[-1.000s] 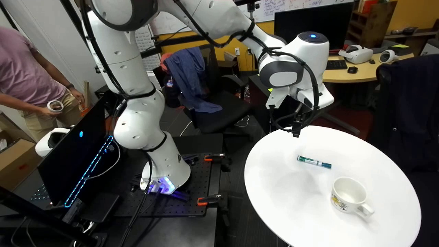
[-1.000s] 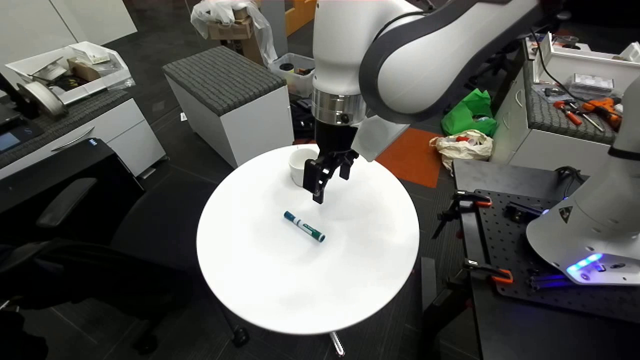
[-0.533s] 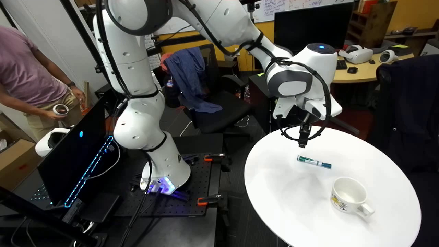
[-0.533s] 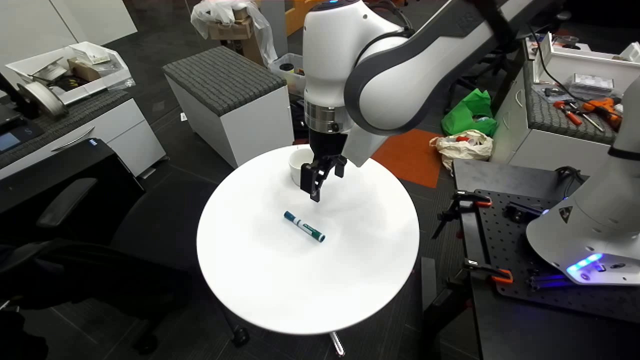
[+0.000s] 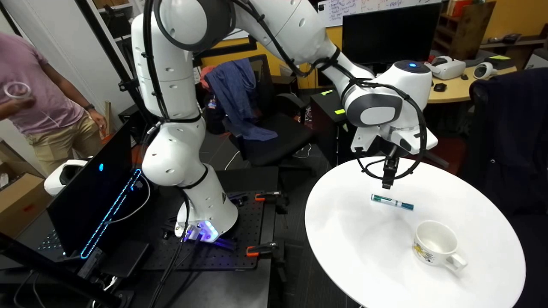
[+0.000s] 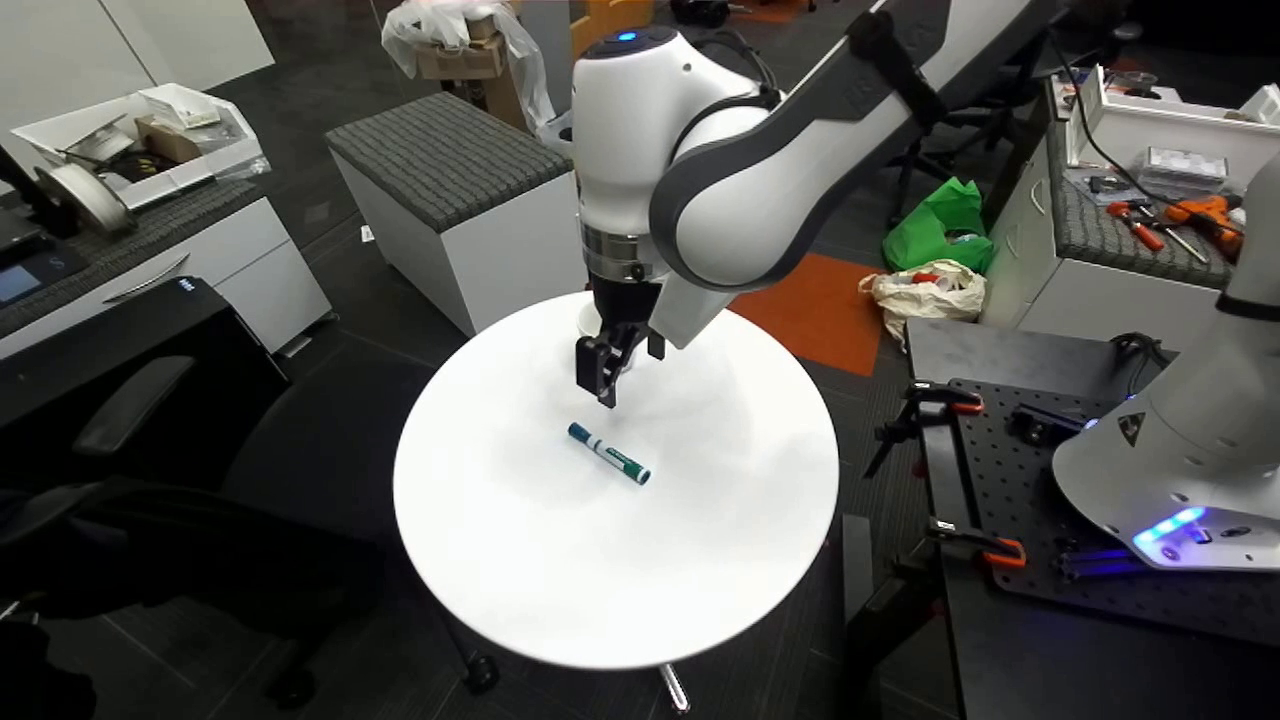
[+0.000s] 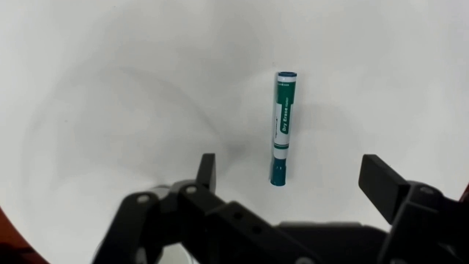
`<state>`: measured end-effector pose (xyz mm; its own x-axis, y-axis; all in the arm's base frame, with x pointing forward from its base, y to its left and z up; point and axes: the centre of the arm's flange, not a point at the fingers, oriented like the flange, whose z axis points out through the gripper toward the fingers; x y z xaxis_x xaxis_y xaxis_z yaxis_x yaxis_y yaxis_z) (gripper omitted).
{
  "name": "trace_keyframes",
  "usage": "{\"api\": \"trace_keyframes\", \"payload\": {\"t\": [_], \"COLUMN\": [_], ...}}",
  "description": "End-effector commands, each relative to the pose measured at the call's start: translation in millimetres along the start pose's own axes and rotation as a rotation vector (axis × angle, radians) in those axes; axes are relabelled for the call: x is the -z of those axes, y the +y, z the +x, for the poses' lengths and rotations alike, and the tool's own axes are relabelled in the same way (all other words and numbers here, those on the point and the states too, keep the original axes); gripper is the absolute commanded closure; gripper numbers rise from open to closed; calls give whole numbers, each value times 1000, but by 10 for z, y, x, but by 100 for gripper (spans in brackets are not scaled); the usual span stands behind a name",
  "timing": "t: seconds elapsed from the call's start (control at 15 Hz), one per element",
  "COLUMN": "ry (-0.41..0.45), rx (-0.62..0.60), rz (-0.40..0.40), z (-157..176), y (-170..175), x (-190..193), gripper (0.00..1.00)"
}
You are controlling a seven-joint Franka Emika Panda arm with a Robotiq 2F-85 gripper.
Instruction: Pick the marker then put it back on the table
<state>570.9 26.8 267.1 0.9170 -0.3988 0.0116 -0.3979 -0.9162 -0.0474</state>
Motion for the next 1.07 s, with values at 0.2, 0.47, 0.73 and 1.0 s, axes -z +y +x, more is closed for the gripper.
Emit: {"api": "trace_keyframes", "payload": {"t": [0.2, 0.47, 0.73, 1.0], "ry": [-16, -50, -45, -4], "rx": [-9, -5, 3, -3], "rz": [-9, -12, -16, -24], "z": [100, 350, 598, 817], "y": [-14, -70, -143, -212], "x": [-45, -331, -633, -947], "gripper": [0, 0, 0, 0]}}
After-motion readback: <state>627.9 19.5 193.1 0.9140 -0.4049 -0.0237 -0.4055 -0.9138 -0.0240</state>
